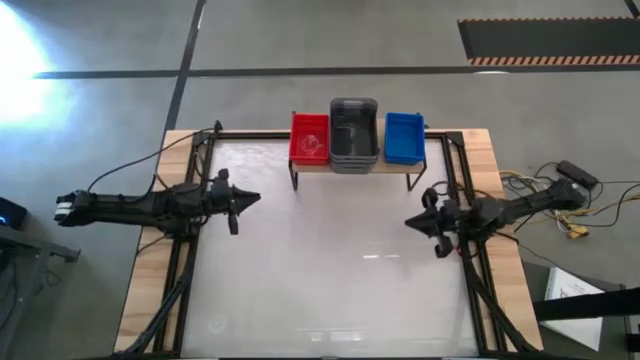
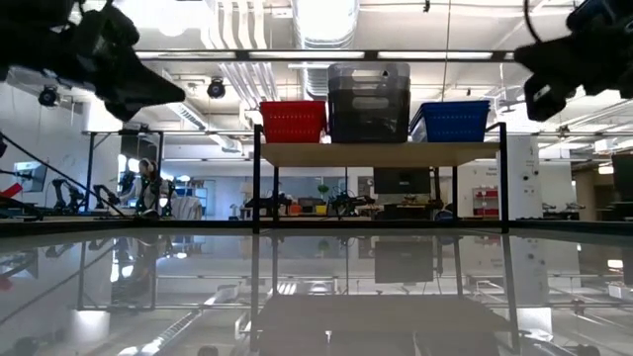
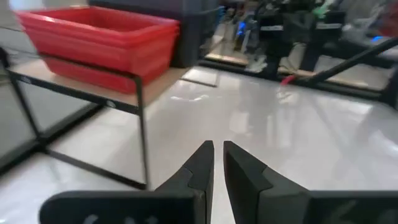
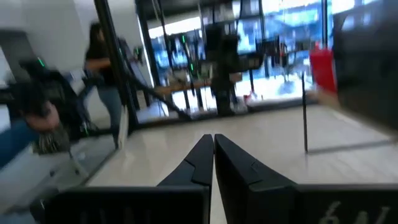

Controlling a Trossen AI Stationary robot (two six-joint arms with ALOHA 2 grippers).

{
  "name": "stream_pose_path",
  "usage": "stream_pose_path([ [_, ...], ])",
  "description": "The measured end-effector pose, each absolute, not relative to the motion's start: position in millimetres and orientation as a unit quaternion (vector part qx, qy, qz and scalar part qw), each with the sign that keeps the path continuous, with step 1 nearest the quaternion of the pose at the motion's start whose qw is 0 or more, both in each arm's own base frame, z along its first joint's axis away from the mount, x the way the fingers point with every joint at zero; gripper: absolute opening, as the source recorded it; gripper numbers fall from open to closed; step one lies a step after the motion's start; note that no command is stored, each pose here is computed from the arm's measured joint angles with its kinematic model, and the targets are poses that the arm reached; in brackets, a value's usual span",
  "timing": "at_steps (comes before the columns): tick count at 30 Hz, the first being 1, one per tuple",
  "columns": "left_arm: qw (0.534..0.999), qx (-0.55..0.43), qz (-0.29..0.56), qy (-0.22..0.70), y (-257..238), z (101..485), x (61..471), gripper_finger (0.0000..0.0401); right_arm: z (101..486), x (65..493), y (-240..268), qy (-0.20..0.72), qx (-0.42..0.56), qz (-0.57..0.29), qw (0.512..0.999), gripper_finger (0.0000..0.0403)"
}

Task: Stack baskets on shelf by color
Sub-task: Return to Home Position

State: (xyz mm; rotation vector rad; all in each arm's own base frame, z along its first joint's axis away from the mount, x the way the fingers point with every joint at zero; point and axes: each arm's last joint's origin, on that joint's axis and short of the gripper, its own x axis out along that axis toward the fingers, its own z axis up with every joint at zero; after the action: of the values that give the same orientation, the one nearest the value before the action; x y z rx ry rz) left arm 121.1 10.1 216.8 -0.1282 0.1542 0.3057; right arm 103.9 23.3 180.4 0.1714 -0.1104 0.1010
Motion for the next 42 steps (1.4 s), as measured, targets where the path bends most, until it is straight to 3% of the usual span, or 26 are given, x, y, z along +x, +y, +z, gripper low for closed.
stream_pose_path([
  [10,0.99,-0.084,0.112,-0.011,7.8,200.0,92.5,0.0019,175.3,94.3,22.0,-0.036,0.095,0.066,0.993,0.0008],
  [20,0.99,-0.071,0.119,0.029,8.0,178.3,93.7,0.0019,174.5,93.9,24.3,-0.034,0.096,0.077,0.992,0.0008],
  [31,0.998,-0.022,0.056,-0.002,4.6,166.5,99.6,0.0019,169.3,94.0,28.2,-0.005,0.09,0.095,0.991,0.0009],
  [42,0.998,0.017,0.054,-0.001,4.5,166.4,99.5,0.0019,169.1,94.1,28.0,-0.007,0.062,0.091,0.994,0.0009],
])
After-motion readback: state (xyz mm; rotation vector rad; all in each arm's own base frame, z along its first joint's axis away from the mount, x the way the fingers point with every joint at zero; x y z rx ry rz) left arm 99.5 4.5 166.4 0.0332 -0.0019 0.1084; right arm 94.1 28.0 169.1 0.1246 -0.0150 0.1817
